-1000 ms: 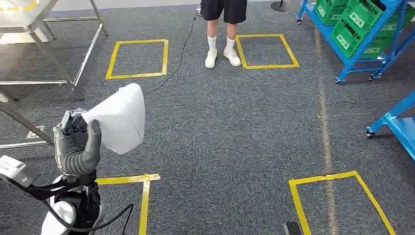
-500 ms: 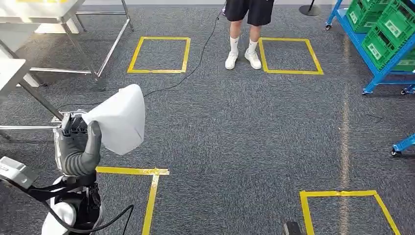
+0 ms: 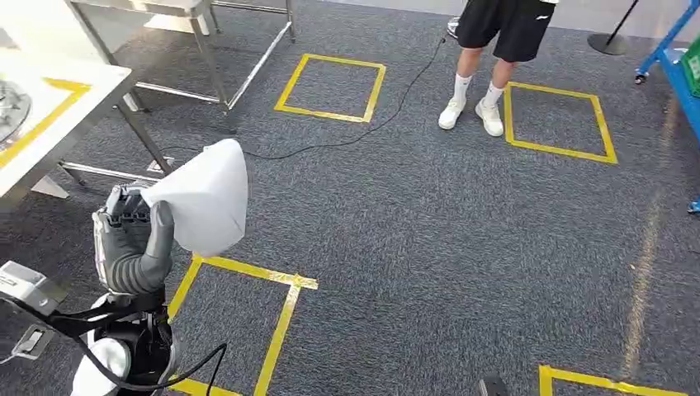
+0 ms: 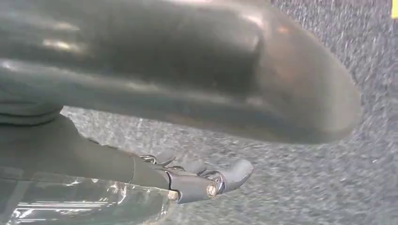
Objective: Take the parts from the cabinet and place them on the table.
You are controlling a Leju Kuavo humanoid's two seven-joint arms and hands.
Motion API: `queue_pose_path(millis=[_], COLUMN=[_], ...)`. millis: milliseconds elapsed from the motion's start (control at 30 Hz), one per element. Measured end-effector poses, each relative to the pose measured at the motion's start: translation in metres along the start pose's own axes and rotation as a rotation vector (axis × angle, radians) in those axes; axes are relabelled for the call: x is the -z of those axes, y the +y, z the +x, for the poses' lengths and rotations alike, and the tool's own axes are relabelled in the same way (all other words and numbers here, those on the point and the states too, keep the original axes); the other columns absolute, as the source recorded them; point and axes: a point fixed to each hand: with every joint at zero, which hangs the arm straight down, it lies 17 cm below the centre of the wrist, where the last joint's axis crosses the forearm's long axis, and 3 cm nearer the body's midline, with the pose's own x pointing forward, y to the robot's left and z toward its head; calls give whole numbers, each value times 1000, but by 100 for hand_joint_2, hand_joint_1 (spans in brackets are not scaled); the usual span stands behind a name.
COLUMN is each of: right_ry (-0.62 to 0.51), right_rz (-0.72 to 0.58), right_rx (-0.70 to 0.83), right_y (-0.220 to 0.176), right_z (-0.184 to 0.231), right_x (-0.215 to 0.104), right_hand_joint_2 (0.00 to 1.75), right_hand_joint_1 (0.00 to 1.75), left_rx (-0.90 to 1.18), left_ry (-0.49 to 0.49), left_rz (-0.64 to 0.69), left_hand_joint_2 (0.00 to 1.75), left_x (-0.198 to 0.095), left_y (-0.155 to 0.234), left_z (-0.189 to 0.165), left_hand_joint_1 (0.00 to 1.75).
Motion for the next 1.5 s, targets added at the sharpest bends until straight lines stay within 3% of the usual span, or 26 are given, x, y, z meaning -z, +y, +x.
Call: queue_pose_path(millis=[1500], right_ry=[-9], right_rz=[-4], right_rx=[-12], right_y=[-2], right_z=[5], right_x=[1], right_hand_joint_2=[0], right_hand_joint_1=[0], left_rx=[13], left_ry=[-6], left_rz=[-5], left_hand_joint_2=[175], left_x=[1], left_y=[-2], left_z=[2], left_hand_joint_1=[175])
